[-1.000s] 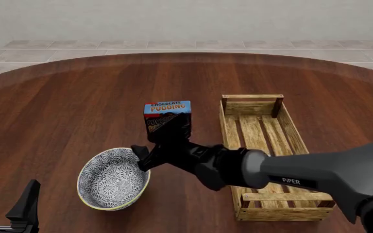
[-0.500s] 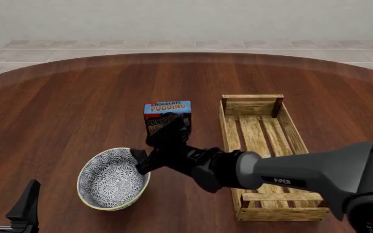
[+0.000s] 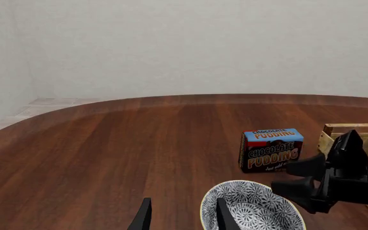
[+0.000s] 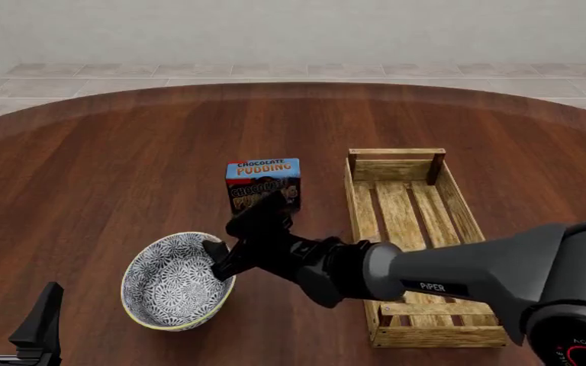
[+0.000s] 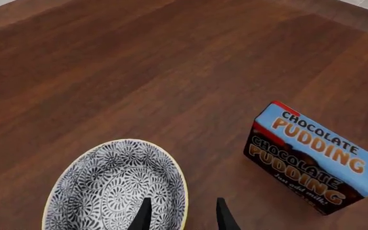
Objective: Pick up the bowl on the left and put it in the tray.
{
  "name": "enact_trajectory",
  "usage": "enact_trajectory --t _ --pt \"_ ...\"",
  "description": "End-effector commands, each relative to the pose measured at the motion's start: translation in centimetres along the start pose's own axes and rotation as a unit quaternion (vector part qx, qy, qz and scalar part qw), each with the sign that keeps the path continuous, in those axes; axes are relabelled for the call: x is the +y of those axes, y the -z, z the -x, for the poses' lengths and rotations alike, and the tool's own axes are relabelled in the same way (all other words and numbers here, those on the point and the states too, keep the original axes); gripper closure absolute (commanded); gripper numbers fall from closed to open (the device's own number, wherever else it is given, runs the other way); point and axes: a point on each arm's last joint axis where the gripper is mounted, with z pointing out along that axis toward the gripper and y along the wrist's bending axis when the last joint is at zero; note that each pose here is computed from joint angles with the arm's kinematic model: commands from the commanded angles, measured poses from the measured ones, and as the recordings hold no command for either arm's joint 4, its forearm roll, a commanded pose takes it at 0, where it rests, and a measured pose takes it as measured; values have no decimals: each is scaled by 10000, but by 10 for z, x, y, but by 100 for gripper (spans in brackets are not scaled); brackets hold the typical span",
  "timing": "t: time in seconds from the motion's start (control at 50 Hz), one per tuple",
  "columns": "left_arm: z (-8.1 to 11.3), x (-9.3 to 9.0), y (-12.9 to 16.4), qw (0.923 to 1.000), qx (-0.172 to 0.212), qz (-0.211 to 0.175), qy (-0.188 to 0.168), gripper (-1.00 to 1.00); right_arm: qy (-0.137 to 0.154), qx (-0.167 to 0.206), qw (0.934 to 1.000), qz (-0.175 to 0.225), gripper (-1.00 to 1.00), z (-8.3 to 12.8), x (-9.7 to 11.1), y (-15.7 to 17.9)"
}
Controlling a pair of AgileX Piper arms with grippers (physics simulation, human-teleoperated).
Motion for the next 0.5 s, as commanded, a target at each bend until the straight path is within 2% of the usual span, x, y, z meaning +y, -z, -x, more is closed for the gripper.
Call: enact_trajectory --t 0.02,0.5 --pt "0 0 0 10000 0 0 0 -100 -24 21 10000 0 -100 -3 0 -3" --pt "0 0 0 10000 0 0 0 -100 -113 96 9999 -61 -100 -12 -6 -18"
